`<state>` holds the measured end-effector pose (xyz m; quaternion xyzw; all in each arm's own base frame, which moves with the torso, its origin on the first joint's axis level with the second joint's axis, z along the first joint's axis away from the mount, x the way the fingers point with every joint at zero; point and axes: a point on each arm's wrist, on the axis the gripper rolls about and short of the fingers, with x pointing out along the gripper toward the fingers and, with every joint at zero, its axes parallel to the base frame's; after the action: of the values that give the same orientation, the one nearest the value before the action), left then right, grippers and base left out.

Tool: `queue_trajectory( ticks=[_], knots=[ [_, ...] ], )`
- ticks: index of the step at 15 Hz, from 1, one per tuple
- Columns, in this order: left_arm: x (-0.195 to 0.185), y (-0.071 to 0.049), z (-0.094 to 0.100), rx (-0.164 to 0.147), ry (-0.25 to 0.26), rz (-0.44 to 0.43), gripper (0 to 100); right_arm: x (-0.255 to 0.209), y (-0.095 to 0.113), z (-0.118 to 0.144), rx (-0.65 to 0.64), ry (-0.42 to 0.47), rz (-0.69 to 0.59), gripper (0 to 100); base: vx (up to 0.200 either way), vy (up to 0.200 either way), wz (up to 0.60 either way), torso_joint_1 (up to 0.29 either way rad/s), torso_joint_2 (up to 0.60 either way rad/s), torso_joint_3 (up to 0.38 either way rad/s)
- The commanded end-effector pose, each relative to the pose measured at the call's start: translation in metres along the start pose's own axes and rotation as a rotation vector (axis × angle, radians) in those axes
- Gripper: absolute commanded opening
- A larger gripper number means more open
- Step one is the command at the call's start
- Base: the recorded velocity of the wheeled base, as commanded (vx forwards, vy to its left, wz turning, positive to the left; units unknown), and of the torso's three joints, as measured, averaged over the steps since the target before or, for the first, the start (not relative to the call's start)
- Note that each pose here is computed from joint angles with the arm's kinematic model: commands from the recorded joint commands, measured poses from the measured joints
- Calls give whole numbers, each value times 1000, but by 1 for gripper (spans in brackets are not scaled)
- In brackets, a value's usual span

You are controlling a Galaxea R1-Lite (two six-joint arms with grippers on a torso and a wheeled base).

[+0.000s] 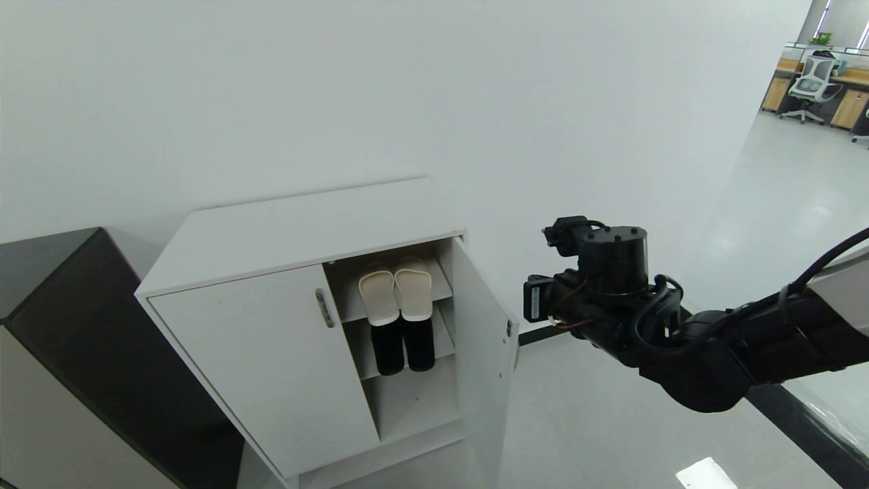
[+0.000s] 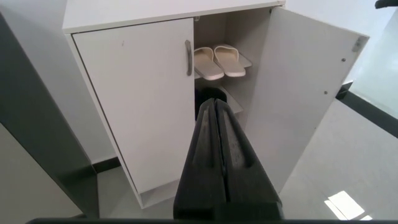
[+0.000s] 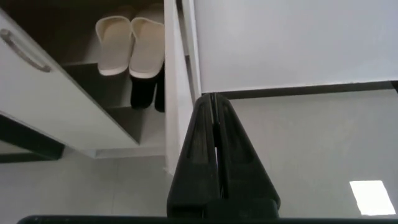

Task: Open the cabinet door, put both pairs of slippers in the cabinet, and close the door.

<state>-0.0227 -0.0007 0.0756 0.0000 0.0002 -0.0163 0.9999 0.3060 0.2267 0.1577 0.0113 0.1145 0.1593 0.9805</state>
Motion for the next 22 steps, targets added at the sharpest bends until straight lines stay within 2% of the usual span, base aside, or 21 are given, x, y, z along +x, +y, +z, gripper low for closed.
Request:
queue_trajectory(
  ticks=[1,10,18,22],
  knots=[
    [0,0,0,0,0,0,0,-7,6,-1,-17,6,25,0,0,0,0,0,0,0],
    [0,0,0,0,0,0,0,-11,7,-9,-54,-8,68,0,0,0,0,0,0,0],
    [0,0,0,0,0,0,0,-12,5,-16,-87,13,66,0,0,0,600,0,2,3],
    [0,0,0,2,0,0,0,-11,-4,-17,-142,-36,44,0,0,0,0,0,0,0]
  ],
)
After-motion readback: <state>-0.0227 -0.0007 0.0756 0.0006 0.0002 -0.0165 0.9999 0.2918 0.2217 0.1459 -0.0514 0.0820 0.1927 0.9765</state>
